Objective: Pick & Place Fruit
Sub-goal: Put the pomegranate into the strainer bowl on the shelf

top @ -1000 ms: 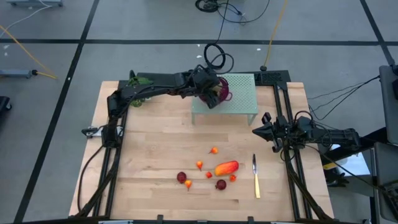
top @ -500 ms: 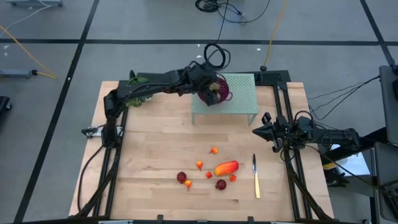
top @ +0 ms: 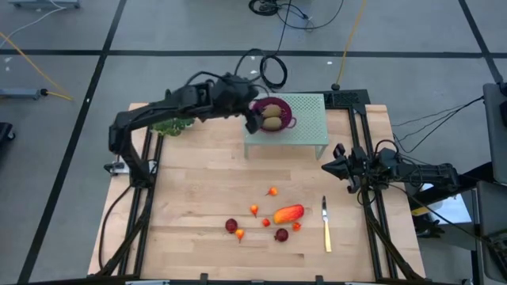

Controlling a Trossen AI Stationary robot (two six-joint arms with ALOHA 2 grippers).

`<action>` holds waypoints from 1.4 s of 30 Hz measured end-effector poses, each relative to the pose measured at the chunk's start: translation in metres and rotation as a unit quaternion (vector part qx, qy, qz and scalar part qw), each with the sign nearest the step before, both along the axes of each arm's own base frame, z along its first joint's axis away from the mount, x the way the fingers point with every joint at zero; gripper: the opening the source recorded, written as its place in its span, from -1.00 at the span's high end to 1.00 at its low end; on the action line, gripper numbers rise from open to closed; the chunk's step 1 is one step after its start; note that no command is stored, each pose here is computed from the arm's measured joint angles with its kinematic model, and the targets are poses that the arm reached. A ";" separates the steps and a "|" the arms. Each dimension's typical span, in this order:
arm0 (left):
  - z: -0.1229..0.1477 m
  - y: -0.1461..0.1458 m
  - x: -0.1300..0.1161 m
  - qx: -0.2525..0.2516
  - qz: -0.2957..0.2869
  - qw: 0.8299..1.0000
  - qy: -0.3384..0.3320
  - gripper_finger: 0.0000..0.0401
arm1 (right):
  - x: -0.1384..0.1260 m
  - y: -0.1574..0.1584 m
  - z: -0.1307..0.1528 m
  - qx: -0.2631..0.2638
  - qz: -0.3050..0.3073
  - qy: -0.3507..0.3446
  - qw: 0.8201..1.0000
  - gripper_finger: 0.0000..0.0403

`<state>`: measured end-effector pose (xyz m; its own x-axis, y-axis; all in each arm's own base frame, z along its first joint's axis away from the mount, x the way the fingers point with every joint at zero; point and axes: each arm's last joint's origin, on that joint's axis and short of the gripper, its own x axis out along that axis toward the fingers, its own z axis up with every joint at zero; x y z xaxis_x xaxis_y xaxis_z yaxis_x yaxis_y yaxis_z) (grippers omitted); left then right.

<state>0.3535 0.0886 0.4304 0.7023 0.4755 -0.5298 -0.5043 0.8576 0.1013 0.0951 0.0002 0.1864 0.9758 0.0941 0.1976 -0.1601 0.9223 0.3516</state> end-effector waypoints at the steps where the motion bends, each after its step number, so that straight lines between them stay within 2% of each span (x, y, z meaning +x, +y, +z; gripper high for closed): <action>1: 0.001 -0.004 -0.003 -0.009 0.001 1.000 0.004 -0.27 | 0.000 0.000 0.000 0.009 0.002 0.001 1.000 0.98; 4: 0.000 -0.016 -0.009 -0.037 0.004 0.999 0.019 -0.12 | 0.000 0.000 0.000 0.030 0.006 0.003 1.000 0.98; 8: -0.005 -0.027 -0.011 -0.066 -0.004 0.997 0.038 0.13 | 0.000 0.000 0.000 0.032 0.006 0.003 0.999 0.98; 20: -0.006 -0.053 -0.008 -0.094 -0.035 0.994 0.036 0.96 | 0.000 0.000 0.000 0.032 0.007 0.003 0.999 0.98; 26: -0.007 -0.066 -0.006 -0.109 -0.072 0.991 0.039 0.98 | 0.000 0.000 0.000 0.032 0.007 0.003 0.999 0.98; 34: -0.009 -0.072 -0.005 -0.111 -0.074 0.990 0.041 0.99 | 0.000 0.000 0.000 0.032 0.007 0.003 0.999 0.98; 42: -0.054 -0.094 0.000 -0.175 -0.039 0.981 0.073 0.98 | 0.000 0.000 0.000 0.032 0.007 0.003 0.999 0.98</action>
<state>0.3539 -0.0056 0.3759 0.6340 0.1932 -0.7488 -0.4370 0.8884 -0.1408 0.0951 0.0002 0.1863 0.9757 0.0945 0.1975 -0.1699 0.8956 0.4111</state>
